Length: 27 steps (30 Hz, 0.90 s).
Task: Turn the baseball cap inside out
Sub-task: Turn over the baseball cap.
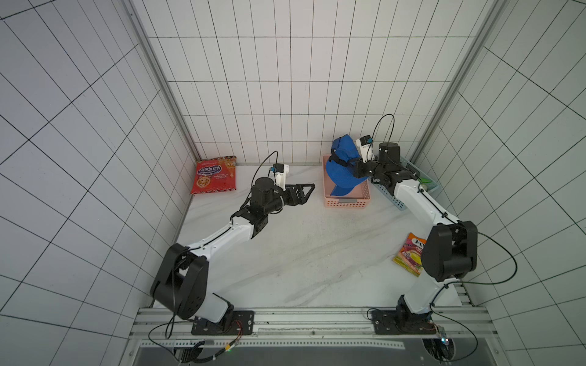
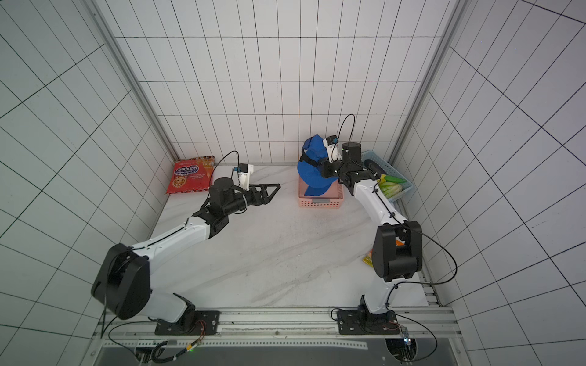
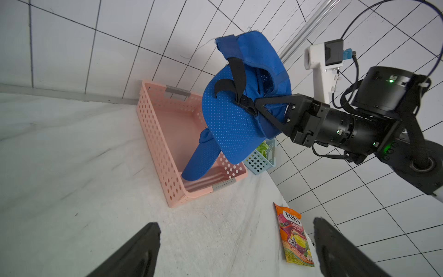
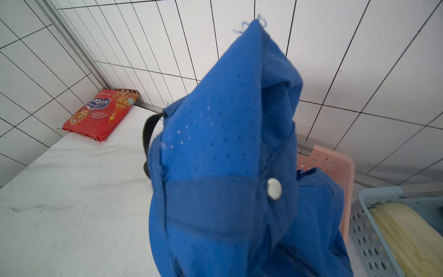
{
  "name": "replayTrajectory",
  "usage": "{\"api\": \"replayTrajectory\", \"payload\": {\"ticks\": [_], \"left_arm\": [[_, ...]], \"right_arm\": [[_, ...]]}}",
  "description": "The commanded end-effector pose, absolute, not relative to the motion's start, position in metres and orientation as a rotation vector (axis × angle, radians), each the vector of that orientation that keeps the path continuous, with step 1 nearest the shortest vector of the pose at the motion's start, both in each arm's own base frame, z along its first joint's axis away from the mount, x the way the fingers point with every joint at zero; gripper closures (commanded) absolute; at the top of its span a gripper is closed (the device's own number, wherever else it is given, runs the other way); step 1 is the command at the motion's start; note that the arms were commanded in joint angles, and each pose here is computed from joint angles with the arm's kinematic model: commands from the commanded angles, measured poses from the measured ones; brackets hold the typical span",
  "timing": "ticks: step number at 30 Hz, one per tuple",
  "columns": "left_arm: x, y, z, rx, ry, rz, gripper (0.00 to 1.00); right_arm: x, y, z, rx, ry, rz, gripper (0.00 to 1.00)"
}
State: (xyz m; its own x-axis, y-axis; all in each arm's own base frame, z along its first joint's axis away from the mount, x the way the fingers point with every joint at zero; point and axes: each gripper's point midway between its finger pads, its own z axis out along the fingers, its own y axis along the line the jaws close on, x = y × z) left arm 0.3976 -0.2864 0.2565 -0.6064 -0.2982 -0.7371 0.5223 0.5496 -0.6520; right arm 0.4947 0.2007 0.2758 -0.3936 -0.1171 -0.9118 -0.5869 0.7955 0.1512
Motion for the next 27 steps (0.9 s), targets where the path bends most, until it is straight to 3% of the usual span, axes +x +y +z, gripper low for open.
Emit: {"api": "replayTrajectory", "payload": {"ticks": [1,9,16,20,24,27], "left_arm": [[0.415,-0.311,0.265,0.208,1.852,-1.333,0.01],[0.459,-0.351,0.242,0.179,1.88,-1.619,0.08],[0.48,-0.367,0.212,0.131,1.911,-1.696,0.08],[0.489,-0.381,0.216,0.132,1.884,-1.748,0.14],[0.496,-0.391,0.218,0.133,1.845,-1.815,0.33],[0.494,-0.396,0.221,0.139,1.812,-1.891,0.57]], "right_arm": [[0.496,0.201,0.284,-0.518,1.883,0.635,1.0],[0.486,0.198,0.281,-0.52,1.878,0.724,1.0],[0.483,0.197,0.273,-0.521,1.897,0.743,1.0],[0.482,0.197,0.268,-0.519,1.908,0.746,1.0],[0.482,0.193,0.262,-0.511,1.929,0.74,1.0],[0.483,0.188,0.259,-0.489,1.944,0.714,0.99]]}}
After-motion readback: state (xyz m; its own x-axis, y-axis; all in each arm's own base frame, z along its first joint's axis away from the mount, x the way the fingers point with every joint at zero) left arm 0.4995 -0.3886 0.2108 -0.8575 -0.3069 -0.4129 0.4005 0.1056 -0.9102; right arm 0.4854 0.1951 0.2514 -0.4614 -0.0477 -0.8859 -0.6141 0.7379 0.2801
